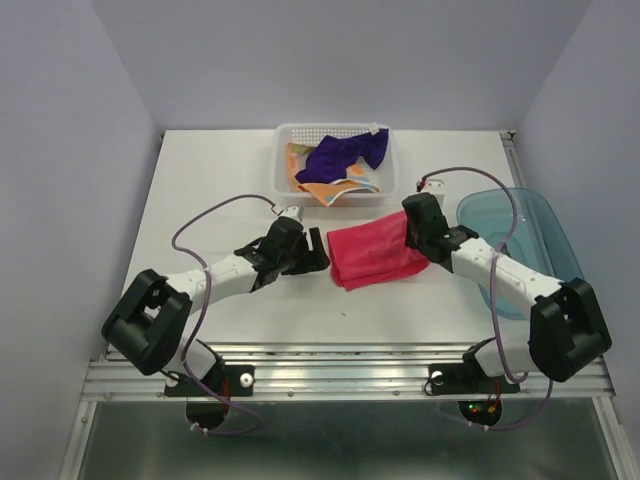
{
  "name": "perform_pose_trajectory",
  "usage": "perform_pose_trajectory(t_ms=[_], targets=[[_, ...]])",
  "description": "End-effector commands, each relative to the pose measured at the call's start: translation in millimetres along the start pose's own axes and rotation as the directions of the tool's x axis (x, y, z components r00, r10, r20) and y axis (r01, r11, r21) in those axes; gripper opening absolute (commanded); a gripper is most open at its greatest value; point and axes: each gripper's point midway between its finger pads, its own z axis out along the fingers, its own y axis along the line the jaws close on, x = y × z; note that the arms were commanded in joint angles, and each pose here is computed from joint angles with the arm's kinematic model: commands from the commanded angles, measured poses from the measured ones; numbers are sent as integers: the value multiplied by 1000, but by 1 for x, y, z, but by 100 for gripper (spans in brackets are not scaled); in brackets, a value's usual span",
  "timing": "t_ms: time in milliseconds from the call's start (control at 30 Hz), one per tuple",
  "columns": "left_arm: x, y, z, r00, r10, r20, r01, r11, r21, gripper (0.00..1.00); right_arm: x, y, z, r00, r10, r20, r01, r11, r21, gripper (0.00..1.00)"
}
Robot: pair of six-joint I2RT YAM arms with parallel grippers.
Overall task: Fold and stack the towels
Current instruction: Neatly place the folded towel into the bin
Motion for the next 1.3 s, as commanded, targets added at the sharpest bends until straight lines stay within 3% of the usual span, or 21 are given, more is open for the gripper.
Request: perform_pose_trajectory(t_ms=[0,233,933,1133,1267], targets=[[-18,-9,-17,997,12,76,-15,999,40,84,-56,-26,-26,990,5,142,-26,988,150,1],[-25,-10,-28,994,11,113,-16,999,48,99,-98,-62,-48,979,60,197,-112,957,268,1],[-23,-10,-32,993,13,116,-20,998,54,99,-218,-123,-103,861,327,389,-445,854,269,1],[-23,-9,-33,993,12,117,-18,998,57,99,-237,-136,-122,792,410,453,-552,797,245,1],[-21,-9,-32,993,10,115,-17,998,59,99,-227,-157,-131,751,434,498,-623,715,316,1]])
